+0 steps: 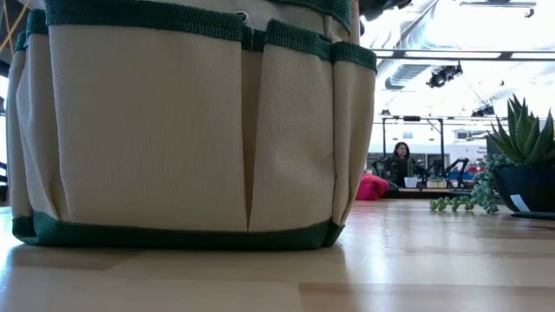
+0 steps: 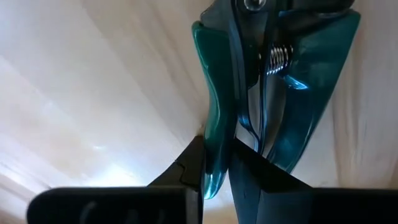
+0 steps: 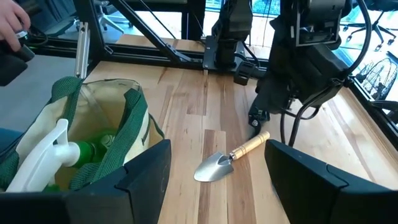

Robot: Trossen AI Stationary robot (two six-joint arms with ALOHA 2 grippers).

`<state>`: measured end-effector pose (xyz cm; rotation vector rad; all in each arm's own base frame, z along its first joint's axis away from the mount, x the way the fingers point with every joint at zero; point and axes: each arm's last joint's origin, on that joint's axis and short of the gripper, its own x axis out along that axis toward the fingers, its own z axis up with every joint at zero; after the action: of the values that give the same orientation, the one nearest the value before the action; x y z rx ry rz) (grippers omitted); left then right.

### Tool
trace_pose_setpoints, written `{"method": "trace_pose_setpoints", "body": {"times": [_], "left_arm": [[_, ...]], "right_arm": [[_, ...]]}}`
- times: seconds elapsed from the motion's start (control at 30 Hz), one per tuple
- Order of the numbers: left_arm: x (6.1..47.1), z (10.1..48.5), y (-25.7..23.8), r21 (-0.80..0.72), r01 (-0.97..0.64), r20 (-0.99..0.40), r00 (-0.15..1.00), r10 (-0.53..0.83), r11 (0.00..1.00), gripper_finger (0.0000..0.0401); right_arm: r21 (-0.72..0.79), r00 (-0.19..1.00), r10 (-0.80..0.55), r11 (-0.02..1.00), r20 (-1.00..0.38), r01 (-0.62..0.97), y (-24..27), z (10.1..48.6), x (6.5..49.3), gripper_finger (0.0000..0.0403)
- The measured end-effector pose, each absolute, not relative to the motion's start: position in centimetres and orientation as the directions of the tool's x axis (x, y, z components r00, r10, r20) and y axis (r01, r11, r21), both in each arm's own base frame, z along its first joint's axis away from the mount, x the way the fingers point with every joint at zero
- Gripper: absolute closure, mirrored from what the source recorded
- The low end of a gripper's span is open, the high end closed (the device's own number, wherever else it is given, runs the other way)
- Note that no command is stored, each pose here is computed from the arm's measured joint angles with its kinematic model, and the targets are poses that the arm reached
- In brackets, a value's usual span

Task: Pick & Place Garden tools in Gardening bag
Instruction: Put the top green shear scissors into the gardening bag

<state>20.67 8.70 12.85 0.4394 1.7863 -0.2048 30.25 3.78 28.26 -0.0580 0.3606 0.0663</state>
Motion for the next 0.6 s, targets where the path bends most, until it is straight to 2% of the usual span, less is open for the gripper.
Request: {"method": "trace_pose_setpoints", "body": {"times": [0.17, 0.33, 0.6], "left_arm": [[20.4, 13.8, 8.6, 0.146, 0.293, -0.967, -0.161, 0.199, 0.945, 0.0364], [19.4, 16.8, 8.0, 0.178, 0.146, -0.982, -0.041, 0.186, 0.973, 0.0364], [16.4, 23.2, 5.7, 0.202, -0.018, -0.918, 0.346, 0.196, 0.979, 0.0364]], "right_arm": [[-0.043, 0.934, 0.054, 0.996, -0.354, -0.074, 3.8, 28.3, 30.3, 0.0151], [-0.043, 0.934, 0.054, 0.996, -0.354, -0.074, 3.8, 28.3, 30.3, 0.0151], [-0.052, 0.939, 0.052, 0.996, -0.341, -0.075, 3.8, 28.4, 30.3, 0.0151]]}}
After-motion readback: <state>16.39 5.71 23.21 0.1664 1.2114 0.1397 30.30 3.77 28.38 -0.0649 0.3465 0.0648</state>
